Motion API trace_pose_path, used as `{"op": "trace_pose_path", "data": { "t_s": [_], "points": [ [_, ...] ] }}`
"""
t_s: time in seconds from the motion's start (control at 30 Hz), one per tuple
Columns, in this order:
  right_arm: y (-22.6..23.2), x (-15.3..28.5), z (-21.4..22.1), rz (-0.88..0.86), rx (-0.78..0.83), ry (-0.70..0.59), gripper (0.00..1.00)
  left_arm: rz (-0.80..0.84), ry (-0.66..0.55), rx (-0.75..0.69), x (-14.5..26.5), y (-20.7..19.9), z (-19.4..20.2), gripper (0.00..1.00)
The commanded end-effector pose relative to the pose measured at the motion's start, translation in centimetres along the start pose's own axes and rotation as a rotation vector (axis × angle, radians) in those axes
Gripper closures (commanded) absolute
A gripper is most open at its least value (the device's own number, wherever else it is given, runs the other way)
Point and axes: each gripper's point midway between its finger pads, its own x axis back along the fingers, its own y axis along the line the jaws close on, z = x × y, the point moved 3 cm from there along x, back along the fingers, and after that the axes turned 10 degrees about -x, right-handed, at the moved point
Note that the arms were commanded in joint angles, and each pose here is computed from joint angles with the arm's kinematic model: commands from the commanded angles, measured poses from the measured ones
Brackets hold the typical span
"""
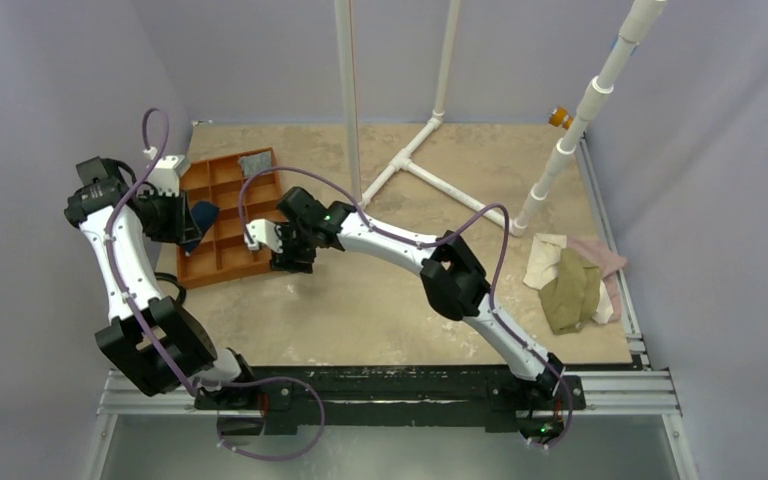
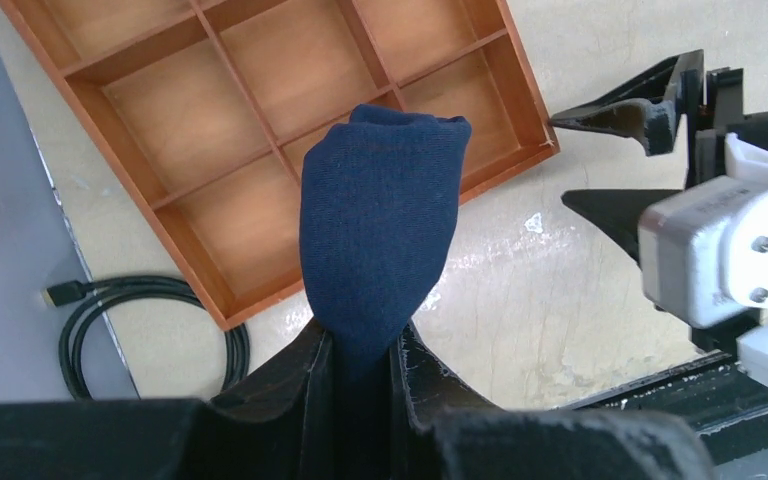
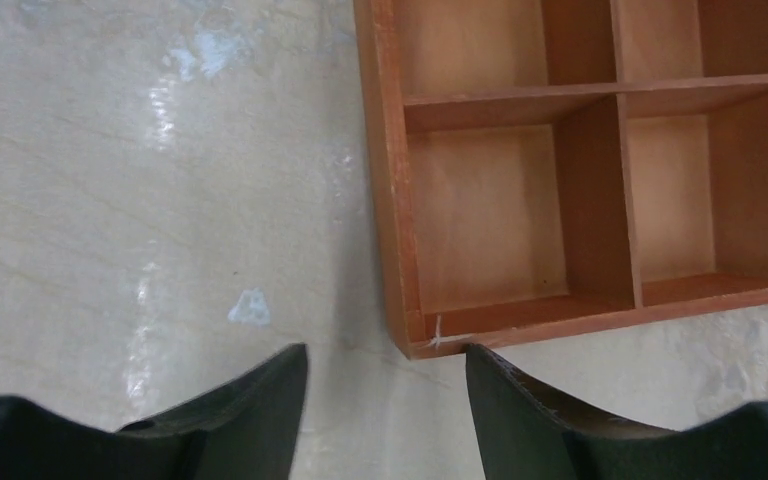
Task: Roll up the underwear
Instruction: Move the storage box to the center of the board.
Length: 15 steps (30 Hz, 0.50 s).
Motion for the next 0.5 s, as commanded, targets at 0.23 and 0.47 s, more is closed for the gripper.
{"op": "trace_pose_path", "data": {
  "t_s": [0.23,0.47],
  "points": [
    [-1.4,-0.7,-2.8,0.082,0.083,-0.042,0.45,0.009,-0.029,0.003,2.0,-0.7,-0.5,1.00],
    [-0.7,-0.7,-2.6,0.062,0.141,-0.029,0.46,0.039,-0.032,0.023,1.2,-0.3,-0.5,1.00]
  ]
}}
